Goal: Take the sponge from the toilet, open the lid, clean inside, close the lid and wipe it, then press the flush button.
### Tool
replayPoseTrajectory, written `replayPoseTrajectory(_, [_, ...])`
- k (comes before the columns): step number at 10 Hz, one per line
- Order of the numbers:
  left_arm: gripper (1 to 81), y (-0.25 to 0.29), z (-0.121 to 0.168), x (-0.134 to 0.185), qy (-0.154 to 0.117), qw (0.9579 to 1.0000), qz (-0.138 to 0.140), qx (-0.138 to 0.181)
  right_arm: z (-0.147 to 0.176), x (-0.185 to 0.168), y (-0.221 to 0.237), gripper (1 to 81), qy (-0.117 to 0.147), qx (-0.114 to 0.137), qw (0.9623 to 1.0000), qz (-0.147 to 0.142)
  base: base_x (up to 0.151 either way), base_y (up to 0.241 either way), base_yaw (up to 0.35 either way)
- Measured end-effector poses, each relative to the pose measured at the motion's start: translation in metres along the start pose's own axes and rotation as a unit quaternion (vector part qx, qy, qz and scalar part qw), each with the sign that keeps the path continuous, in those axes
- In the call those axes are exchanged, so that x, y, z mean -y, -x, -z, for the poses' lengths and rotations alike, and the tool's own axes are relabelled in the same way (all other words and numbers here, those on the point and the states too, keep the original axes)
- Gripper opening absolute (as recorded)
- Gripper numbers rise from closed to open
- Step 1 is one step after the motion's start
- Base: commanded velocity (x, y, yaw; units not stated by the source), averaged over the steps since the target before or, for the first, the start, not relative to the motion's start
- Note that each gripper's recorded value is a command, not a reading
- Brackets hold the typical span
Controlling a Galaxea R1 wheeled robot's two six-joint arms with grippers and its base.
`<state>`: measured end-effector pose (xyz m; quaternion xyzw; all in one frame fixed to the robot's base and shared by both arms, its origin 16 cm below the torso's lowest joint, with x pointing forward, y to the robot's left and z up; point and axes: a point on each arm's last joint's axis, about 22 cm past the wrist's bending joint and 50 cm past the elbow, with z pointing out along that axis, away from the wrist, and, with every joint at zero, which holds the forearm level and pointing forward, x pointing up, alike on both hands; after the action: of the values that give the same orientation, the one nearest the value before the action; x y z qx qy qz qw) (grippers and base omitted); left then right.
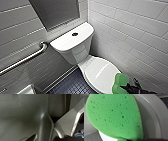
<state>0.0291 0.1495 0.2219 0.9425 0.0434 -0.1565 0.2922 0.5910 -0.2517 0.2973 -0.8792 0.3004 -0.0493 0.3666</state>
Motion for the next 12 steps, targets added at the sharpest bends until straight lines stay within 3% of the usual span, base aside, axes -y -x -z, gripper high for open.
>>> replayPoseTrajectory(2, [81.1, 0.0, 0.0, 0.0, 0.0, 1.0, 0.0, 0.0, 0.022, -0.03, 0.01, 1.0, 0.012, -0.014, 0.9998, -0.008, 0.0, 0.0, 0.0])
replayPoseTrajectory(5, [81.1, 0.0, 0.0, 0.0, 0.0, 1.0, -0.001, 0.0, 0.088, -0.09, 0.033, 1.0, 0.081, 0.016, 0.9963, -0.023, 0.0, 0.0, 0.0])
replayPoseTrajectory(6, [81.1, 0.0, 0.0, 0.0, 0.0, 1.0, -0.002, -0.001, 0.098, -0.079, 0.046, 1.0, 0.072, 0.029, 0.9967, -0.024, 0.0, 0.0, 0.0])
replayPoseTrajectory(8, [81.1, 0.0, 0.0, -0.001, 0.0, 1.0, -0.006, 0.0, 0.1, -0.019, 0.067, 1.0, 0.018, 0.054, 0.9983, -0.014, 0.0, 0.0, 0.0])
replayPoseTrajectory(10, [81.1, -0.001, -0.002, -0.004, 0.003, 1.0, -0.007, -0.001, 0.108, 0.019, 0.049, 1.0, -0.007, 0.051, 0.9985, 0.017, 0.0, 0.0, 0.0])
replayPoseTrajectory(12, [81.1, -0.001, -0.002, -0.004, 0.003, 1.0, -0.007, -0.001, 0.083, 0.084, 0.034, 1.0, -0.056, 0.063, 0.9946, 0.06, 0.0, 0.0, 0.0])
